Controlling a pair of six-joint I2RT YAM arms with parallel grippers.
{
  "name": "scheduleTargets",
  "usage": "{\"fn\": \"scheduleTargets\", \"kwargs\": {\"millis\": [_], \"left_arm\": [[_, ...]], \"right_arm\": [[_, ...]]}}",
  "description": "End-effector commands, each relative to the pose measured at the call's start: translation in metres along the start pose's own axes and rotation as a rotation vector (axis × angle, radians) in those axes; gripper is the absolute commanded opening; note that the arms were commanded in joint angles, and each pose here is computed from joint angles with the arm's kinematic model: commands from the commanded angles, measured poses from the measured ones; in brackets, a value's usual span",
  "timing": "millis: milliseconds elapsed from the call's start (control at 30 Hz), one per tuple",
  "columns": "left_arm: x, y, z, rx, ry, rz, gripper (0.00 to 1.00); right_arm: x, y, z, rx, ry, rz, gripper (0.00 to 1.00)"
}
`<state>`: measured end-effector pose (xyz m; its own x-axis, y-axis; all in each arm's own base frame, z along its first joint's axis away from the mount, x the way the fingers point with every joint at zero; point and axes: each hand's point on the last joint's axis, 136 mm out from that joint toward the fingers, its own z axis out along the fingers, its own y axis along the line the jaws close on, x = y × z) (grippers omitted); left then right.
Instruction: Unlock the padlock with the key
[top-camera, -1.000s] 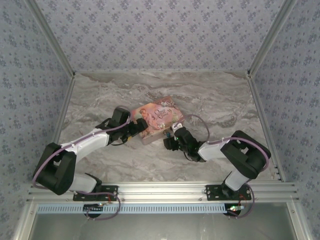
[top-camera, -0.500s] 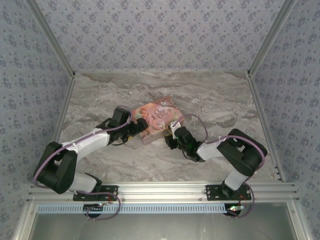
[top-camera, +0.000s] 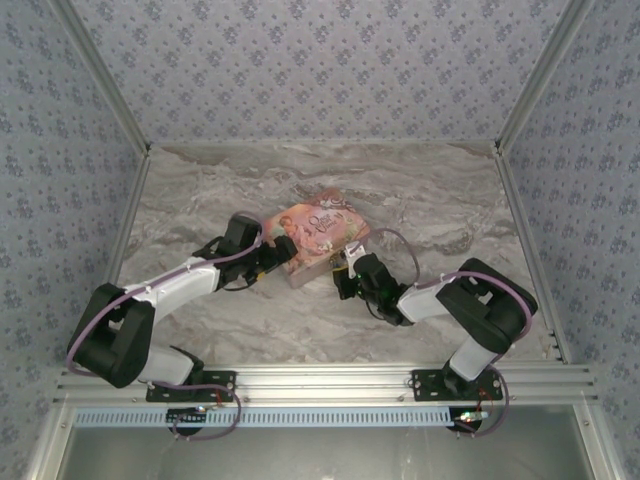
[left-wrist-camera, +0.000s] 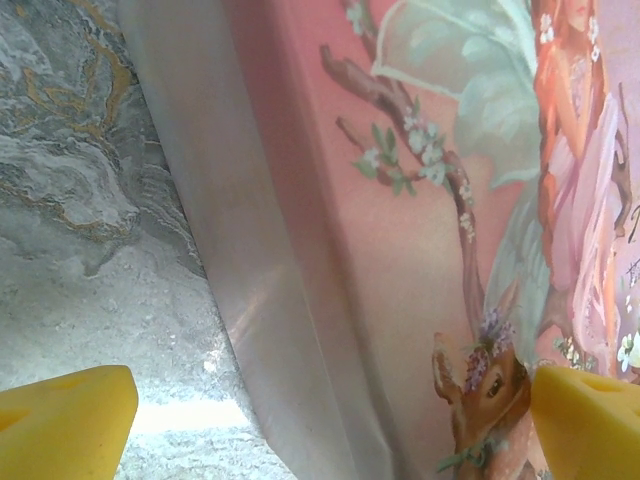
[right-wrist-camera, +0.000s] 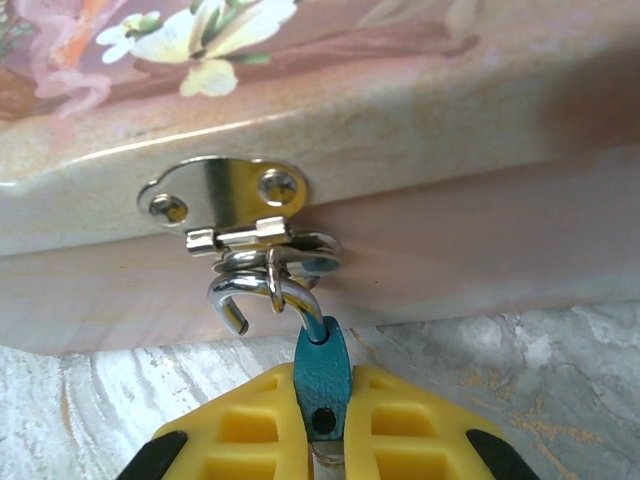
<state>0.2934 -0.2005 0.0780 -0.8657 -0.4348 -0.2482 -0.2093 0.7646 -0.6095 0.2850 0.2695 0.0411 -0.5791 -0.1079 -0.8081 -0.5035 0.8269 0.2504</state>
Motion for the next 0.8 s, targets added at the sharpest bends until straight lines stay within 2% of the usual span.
{"fn": "scheduleTargets", "kwargs": {"millis": [0,600,767], "left_arm": [[0.009,0.023,0.004,-0.068,0.019,-0.019,0.99],[0.024,0.048,0.019,-0.115,0.057,-0.046,0.99],[0.026,0.052,0.021,-0.127,0.059,-0.049,1.00]], "right_arm": [[-0.014,0.003,-0.006,-0.046,-0.044,0.102,0.02],[-0.006,0.007,0.003,-0.124,-0.001,0.539,0.00],[-0.013,0.007,0.005,-0.176,-0.029,0.637,0.01]]}}
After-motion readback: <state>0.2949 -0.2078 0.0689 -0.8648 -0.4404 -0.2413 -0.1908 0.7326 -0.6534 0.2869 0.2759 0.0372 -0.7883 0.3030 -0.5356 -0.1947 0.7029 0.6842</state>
